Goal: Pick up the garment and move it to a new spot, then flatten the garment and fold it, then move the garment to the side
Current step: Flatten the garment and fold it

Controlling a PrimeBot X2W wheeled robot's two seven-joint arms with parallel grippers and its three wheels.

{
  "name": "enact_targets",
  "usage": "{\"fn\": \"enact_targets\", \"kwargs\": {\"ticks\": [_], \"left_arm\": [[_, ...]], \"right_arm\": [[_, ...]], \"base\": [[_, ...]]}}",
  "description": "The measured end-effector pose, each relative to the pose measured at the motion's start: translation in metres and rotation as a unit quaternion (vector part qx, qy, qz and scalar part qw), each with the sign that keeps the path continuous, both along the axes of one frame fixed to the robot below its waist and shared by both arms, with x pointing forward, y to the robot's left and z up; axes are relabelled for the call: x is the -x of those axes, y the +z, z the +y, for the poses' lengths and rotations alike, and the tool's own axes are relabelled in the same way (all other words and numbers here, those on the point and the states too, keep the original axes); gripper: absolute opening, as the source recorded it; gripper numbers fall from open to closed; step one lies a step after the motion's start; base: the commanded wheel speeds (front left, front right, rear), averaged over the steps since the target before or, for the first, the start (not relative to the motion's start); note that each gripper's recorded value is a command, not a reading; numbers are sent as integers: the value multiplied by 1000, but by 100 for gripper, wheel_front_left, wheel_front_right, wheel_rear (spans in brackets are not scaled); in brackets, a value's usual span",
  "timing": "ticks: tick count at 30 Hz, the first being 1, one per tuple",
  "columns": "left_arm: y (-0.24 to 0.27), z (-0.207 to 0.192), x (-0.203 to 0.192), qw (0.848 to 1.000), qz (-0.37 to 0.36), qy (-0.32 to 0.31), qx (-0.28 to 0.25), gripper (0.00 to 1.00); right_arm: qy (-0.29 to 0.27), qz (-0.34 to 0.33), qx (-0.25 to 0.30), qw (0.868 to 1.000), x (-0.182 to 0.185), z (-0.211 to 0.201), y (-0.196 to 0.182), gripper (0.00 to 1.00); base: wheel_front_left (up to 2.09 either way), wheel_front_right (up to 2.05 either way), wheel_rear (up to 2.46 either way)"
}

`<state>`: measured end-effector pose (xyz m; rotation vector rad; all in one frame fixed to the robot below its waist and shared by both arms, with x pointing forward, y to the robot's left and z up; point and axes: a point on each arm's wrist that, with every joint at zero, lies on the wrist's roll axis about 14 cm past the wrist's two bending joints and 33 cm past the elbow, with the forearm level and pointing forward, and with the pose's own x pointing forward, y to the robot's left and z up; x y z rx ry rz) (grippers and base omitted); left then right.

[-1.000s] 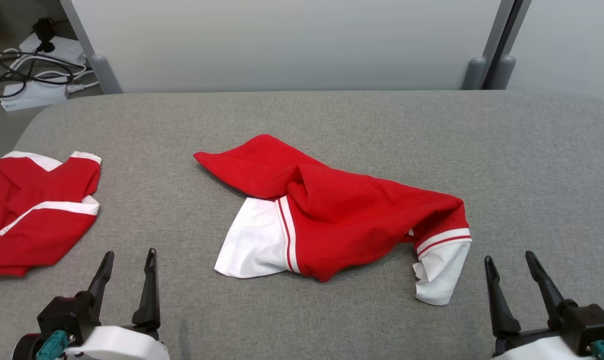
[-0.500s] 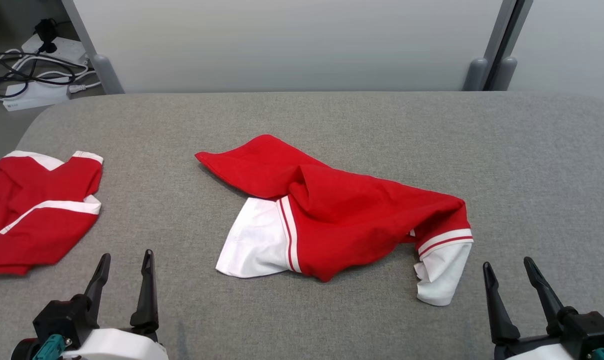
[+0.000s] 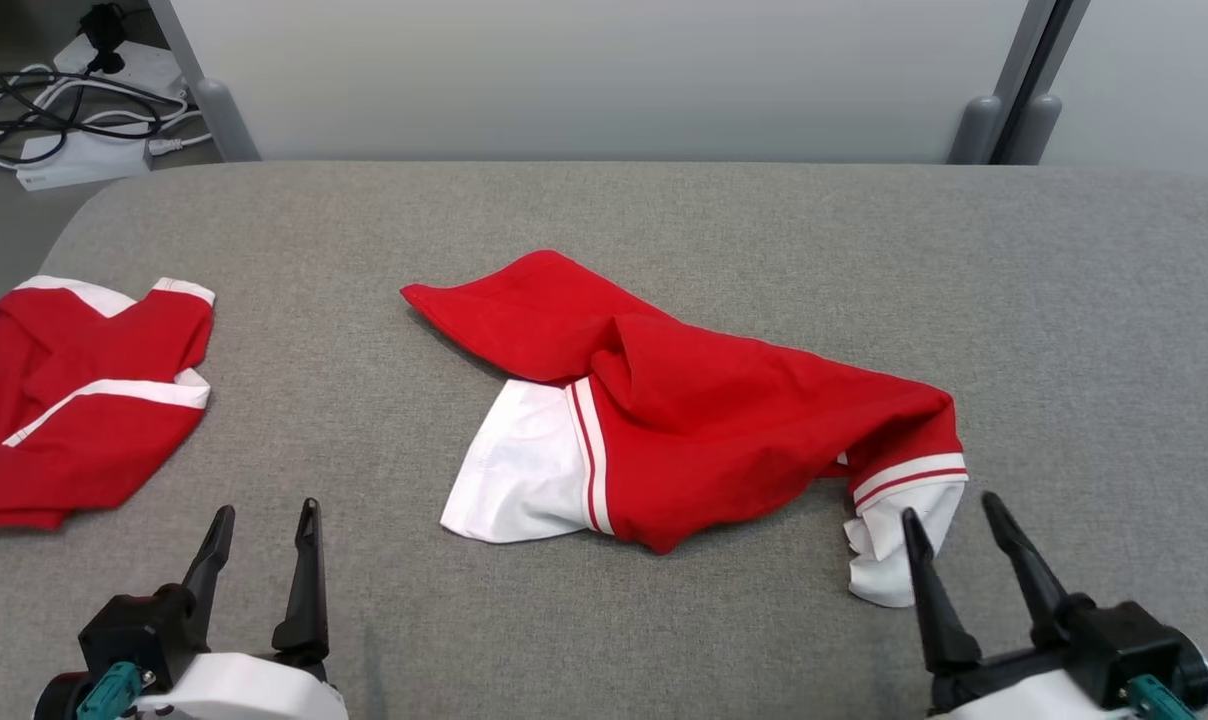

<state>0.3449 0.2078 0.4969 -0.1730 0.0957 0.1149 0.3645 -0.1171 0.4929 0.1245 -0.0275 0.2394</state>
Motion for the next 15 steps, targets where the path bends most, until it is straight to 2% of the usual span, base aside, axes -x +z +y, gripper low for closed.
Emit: {"fn": "enact_targets", "kwargs": {"ticks": [8, 15], "left_arm": [[6, -8, -28, 1000, 1, -24, 4, 100], [7, -11, -82, 997, 10, -70, 10, 100]], "right_arm": [[133, -19, -28, 991, -15, 88, 14, 100], [261, -16, -7, 965, -30, 164, 6, 100]], "base": [[0, 0, 0], [0, 0, 0]]}}
